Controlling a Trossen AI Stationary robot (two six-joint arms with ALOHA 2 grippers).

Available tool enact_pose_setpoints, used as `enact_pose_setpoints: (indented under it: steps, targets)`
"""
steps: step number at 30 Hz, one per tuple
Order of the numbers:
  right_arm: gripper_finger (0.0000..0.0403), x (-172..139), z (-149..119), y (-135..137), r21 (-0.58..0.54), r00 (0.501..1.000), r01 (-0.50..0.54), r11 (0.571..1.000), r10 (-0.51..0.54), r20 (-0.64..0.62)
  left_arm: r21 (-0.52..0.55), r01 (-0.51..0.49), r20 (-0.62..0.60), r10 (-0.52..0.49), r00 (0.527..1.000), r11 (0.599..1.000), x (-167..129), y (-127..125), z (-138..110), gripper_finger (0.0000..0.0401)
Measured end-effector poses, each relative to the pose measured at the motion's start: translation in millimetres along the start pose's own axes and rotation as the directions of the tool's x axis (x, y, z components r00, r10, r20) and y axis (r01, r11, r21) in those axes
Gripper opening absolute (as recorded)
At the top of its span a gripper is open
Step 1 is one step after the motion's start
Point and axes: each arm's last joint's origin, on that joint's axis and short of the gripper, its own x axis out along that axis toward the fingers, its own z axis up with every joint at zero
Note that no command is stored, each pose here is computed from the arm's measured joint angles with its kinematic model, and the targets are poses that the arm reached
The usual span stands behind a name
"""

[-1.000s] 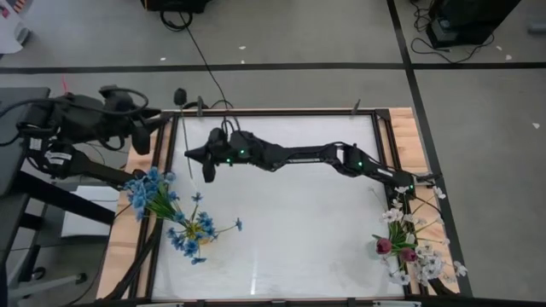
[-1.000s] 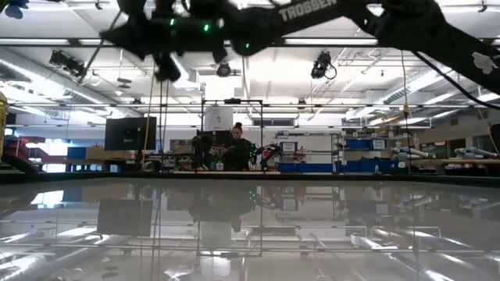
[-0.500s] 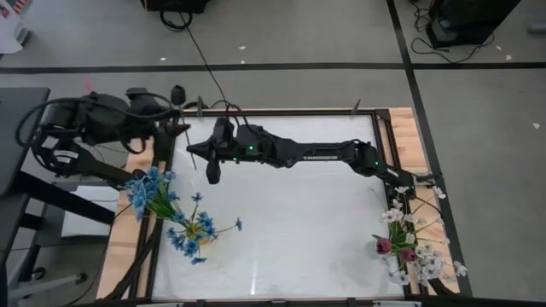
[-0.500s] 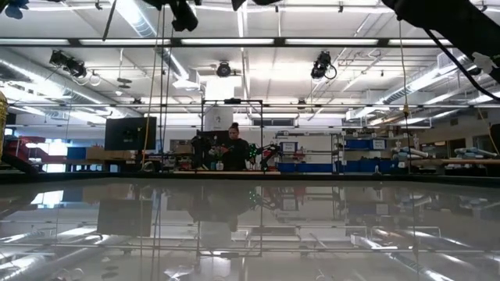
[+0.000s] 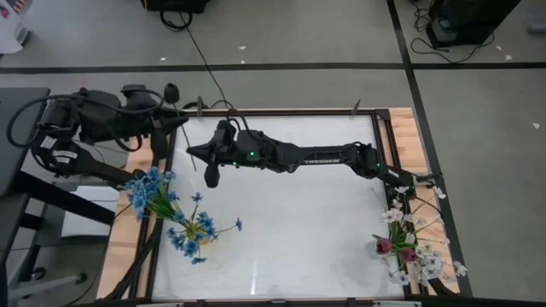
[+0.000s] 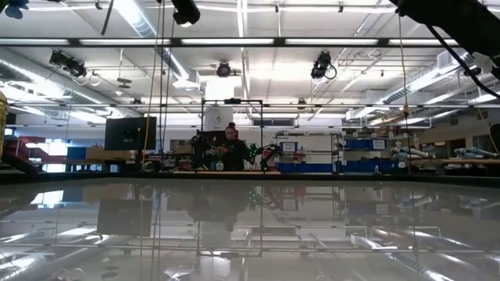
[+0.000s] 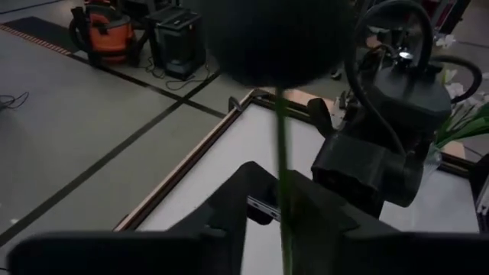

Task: Sort flowers into vase by color
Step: Put the black tulip into the yellow vase

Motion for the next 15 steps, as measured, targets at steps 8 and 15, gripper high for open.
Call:
enact_pose_setpoints:
  steps: [8,15]
  targets:
    - [0.0011,0,1,-1,0.038,1.000,-0.007,0.999,0.007,0.008,0.029,0.051,-0.005,-0.051,0.999,0.998,-4,1,-1,0.0017]
    - [0.0099,1,3,-13,0.166,1.000,0.011,0.986,-0.014,0.017,0.088,0.143,-0.059,-0.139,0.989,0.986,-6,0,-5,0.0006]
